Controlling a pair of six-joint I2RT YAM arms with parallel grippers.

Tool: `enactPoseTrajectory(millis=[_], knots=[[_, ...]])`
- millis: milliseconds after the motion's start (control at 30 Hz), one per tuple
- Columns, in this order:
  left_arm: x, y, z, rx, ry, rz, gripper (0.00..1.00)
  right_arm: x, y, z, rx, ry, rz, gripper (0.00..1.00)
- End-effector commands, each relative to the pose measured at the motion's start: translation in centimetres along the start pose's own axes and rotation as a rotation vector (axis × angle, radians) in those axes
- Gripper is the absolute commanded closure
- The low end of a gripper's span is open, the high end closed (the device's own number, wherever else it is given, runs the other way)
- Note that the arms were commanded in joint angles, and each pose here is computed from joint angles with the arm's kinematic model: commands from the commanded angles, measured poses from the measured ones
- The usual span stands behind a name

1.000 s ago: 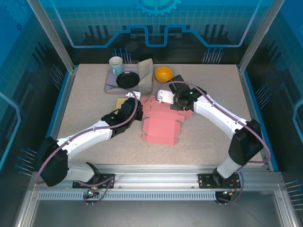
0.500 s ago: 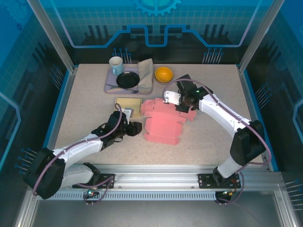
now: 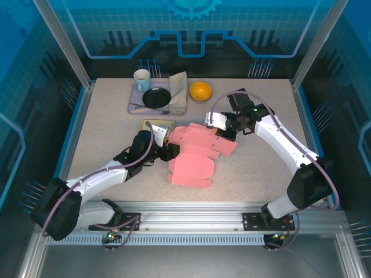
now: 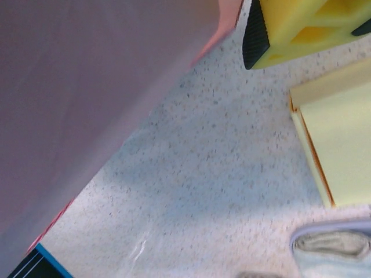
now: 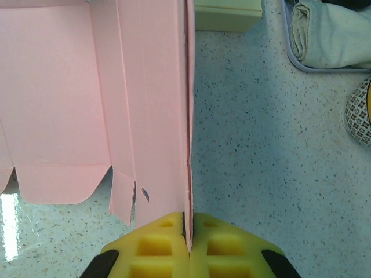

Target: Fold the paper box

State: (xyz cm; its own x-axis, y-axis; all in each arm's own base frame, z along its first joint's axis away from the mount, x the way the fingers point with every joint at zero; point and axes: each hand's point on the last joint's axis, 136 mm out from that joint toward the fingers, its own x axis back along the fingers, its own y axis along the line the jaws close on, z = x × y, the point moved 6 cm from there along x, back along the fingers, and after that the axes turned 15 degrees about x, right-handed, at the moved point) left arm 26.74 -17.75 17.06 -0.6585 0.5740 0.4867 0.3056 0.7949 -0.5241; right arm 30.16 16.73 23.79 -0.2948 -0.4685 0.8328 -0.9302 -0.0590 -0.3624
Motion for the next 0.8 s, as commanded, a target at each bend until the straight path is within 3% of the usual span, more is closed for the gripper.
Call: enactPoseTrajectory(millis=[0,67,133,233,400,467,600,767], knots=[[0.4,-1.1,-1.3,-0.059,-0.016,0.032,0.49,0.9,0.5,-0.6,0.002,-0.051,-0.009,1.00],[0.4,-1.1,-1.3,-0.044,-0.007,0.037,0.64,0.9,0.4,-0.6,-0.004,-0.045,-0.005,1.00],[0.3,-1.1,-1.2,-0.030,0.007,0.031,0.70,1.0,0.1,-0.4,-0.013,-0.021,0.018,1.00],[0.1,-1.0,-1.0,-0.013,0.035,0.009,0.67,1.2,-0.5,-0.3,-0.028,0.023,0.063,1.00],[-0.3,-0.9,-0.2,0.010,0.080,0.012,0.51,1.5,-0.8,-1.0,-0.035,0.035,0.084,1.00],[-0.6,-0.7,0.2,0.014,0.101,0.004,0.50,1.6,-0.8,-1.0,-0.031,0.035,0.084,1.00],[-1.3,-0.1,1.0,0.015,0.139,-0.008,0.57,1.9,-0.7,-1.0,-0.022,0.036,0.093,1.00],[-1.6,-1.0,0.3,0.033,0.134,0.031,0.76,2.3,-0.6,-1.4,-0.022,0.017,0.104,1.00]])
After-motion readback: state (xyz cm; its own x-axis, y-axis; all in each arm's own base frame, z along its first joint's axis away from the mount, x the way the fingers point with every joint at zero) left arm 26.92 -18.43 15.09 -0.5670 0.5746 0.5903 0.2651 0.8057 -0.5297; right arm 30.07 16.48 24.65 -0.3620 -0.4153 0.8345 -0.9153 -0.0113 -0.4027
